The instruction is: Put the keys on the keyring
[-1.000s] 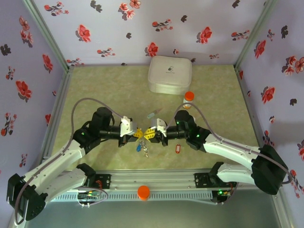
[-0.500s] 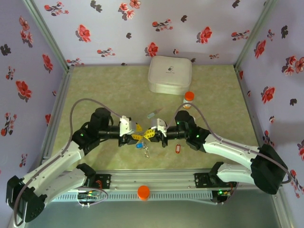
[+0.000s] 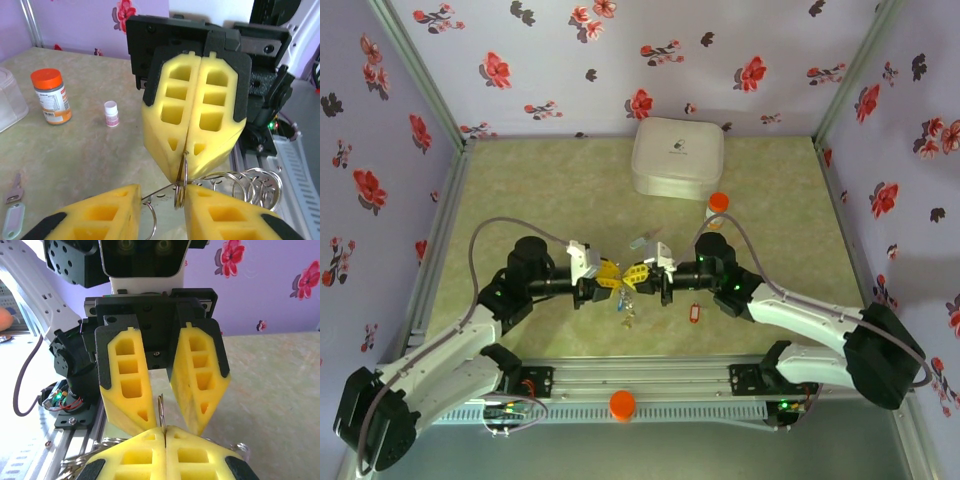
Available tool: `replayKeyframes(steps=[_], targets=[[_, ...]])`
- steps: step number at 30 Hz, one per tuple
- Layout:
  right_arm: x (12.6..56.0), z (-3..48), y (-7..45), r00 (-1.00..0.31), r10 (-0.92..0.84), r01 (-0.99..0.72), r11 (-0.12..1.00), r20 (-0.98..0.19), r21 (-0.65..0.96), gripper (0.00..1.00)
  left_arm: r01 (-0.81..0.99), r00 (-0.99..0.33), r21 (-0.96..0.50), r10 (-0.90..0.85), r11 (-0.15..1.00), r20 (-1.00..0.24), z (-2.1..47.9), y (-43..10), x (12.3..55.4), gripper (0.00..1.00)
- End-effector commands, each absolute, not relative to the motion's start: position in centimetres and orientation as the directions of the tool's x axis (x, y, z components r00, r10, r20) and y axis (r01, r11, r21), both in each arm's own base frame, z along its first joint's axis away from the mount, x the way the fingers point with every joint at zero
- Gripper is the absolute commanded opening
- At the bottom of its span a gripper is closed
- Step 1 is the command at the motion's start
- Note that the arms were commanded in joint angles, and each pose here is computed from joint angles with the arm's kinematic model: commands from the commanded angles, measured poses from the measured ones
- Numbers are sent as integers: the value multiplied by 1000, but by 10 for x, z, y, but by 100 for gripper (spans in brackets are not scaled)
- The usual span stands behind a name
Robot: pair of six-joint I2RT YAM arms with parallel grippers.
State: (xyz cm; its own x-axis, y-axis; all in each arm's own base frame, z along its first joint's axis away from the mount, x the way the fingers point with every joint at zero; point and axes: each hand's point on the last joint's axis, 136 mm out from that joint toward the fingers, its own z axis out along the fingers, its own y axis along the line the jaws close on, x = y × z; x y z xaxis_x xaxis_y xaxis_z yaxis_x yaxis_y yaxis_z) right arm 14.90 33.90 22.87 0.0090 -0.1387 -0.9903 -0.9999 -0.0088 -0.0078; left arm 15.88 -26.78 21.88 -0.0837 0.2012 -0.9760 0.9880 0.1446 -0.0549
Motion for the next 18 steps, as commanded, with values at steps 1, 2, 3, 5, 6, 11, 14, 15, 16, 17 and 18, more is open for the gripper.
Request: replayKeyframes(steps=[1, 2, 3, 5, 6, 11, 14, 15, 16, 17, 18], targets=[[144, 240, 340, 33, -89, -999, -37, -995, -30, 0, 991, -52, -36, 127, 125, -991, 238, -271, 159, 24], [143, 239, 340, 34, -94, -999, -36, -995, -30, 0, 992, -51, -35, 129, 125, -990, 237, -270, 158, 24], [143, 238, 340, 33, -98, -999, -34, -995, -30, 0, 991, -47, -31, 128, 127, -991, 238, -270, 158, 23], [143, 235, 339, 31, -108, -999, -31, -994, -28, 0, 991, -43, -27, 126, 132, -991, 239, -269, 158, 23], [144, 234, 338, 32, -112, -999, -30, -993, -29, 0, 990, -41, -24, 124, 137, -991, 240, -268, 158, 23], [143, 232, 336, 31, -126, -999, -23, -991, -28, 0, 988, -33, -13, 129, 153, -991, 240, -265, 159, 24], [142, 231, 336, 30, -131, -999, -27, -991, -26, 0, 988, -30, -11, 129, 152, -991, 240, -266, 160, 24], [143, 232, 337, 29, -130, -999, -26, -991, -26, 0, 989, -31, -11, 130, 149, -991, 240, -266, 161, 23], [143, 233, 337, 32, -126, -999, -28, -992, -29, 0, 990, -31, -12, 130, 143, -991, 241, -267, 160, 22], [143, 234, 338, 33, -122, -999, -29, -992, -29, 0, 990, -33, -15, 131, 138, -991, 241, -268, 160, 21], [142, 235, 338, 34, -116, -999, -30, -993, -31, 0, 991, -35, -17, 134, 134, -990, 240, -268, 160, 20]])
